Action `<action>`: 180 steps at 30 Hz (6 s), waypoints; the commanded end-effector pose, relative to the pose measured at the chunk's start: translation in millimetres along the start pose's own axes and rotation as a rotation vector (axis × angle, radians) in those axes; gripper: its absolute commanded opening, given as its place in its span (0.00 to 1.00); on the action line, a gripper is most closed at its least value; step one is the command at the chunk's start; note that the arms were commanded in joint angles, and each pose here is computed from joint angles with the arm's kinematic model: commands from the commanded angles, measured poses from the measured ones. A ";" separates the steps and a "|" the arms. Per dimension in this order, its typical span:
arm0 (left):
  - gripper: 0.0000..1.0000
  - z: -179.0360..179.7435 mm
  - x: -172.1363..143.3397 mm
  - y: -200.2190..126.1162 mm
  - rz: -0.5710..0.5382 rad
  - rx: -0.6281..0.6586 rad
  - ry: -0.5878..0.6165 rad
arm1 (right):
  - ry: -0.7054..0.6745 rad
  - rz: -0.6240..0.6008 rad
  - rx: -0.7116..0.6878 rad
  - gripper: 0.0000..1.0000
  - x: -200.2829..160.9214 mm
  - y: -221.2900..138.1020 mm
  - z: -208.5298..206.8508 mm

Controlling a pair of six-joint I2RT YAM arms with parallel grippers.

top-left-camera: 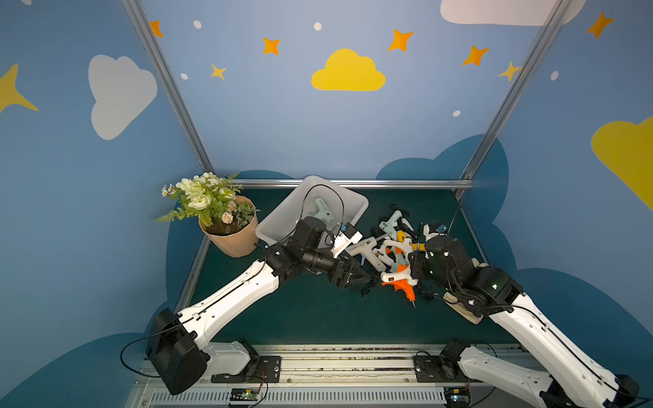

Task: Put the hot melt glue gun into the storage box
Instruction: Pick up the hot melt adhesive gun from the center of the board, then place the hot melt adhesive gun in the storage box.

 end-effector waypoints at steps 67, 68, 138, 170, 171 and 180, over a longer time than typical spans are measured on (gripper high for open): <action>0.56 36.1 26.1 56.9 -0.073 0.111 -0.039 | 0.132 -0.060 0.184 0.00 30.7 4.0 42.3; 0.53 36.8 25.5 56.5 -0.074 0.117 -0.040 | 0.132 -0.060 0.187 0.00 30.6 3.4 42.6; 0.03 234.4 124.0 -111.9 -0.484 0.389 -0.484 | 0.274 0.040 -0.110 0.98 -26.8 51.4 -34.4; 0.45 360.5 -0.1 -88.6 -0.323 0.831 -0.892 | 0.309 0.220 -0.136 0.98 -59.4 86.4 -42.0; 0.49 361.9 -1.3 -92.9 -0.330 0.866 -0.886 | 0.312 0.226 -0.141 0.98 -61.3 87.4 -42.9; 0.85 335.2 15.1 -116.2 -0.380 0.924 -0.820 | 0.329 0.271 -0.175 0.98 -76.4 95.1 -51.6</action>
Point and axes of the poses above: each gripper's point midway between its finger pads, its own y axis out along the fingers, its own z axis along the line the jaws close on, x = y × z, the point moved 3 cm from there along -y, back along the fingers, and after that the axes turned 1 degree about y, right-handed, at the moved point
